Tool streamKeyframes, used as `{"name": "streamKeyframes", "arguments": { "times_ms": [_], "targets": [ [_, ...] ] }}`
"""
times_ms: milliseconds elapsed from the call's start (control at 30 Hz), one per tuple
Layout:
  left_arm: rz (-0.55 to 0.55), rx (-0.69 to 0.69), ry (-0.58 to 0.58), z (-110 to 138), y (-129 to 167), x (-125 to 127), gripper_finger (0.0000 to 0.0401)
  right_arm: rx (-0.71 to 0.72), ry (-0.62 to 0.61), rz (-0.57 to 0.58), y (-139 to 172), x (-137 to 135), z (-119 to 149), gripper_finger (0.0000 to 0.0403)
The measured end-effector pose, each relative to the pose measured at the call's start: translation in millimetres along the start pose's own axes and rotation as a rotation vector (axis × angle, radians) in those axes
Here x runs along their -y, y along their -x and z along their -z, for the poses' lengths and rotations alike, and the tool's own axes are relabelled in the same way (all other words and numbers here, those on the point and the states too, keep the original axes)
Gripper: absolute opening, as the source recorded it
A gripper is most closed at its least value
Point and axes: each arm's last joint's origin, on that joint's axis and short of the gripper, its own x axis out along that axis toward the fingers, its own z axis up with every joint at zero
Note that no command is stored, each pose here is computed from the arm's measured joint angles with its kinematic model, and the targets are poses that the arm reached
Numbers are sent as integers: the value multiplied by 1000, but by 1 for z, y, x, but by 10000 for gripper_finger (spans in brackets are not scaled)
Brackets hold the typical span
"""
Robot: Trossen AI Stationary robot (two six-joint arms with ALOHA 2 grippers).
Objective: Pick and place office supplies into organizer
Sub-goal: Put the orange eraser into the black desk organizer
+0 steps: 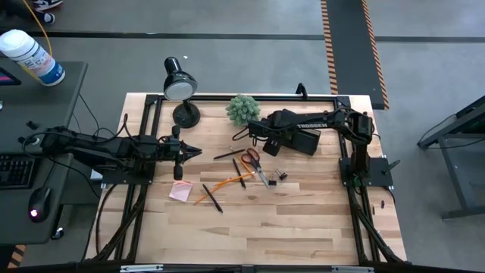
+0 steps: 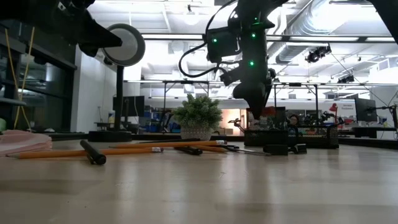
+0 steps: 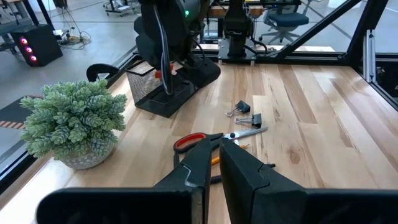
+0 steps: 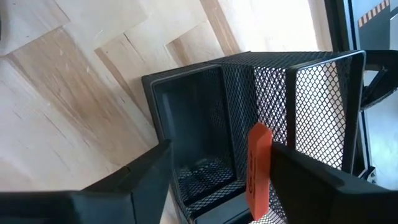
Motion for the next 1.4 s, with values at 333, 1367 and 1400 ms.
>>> {"name": "streamKeyframes", "arguments": {
  "times_ms": [333,1367,1400],
  "targets": [
    [0,0,0,0,0,0,24,-9,32,-87,0,-3,-1,259],
    [5,0,4,0,0,0,24,-37,-12,-115,-8,12,-5,82],
    [5,0,4,0,0,0,24,-37,-15,-116,-8,13,-5,88]
  ]
}}
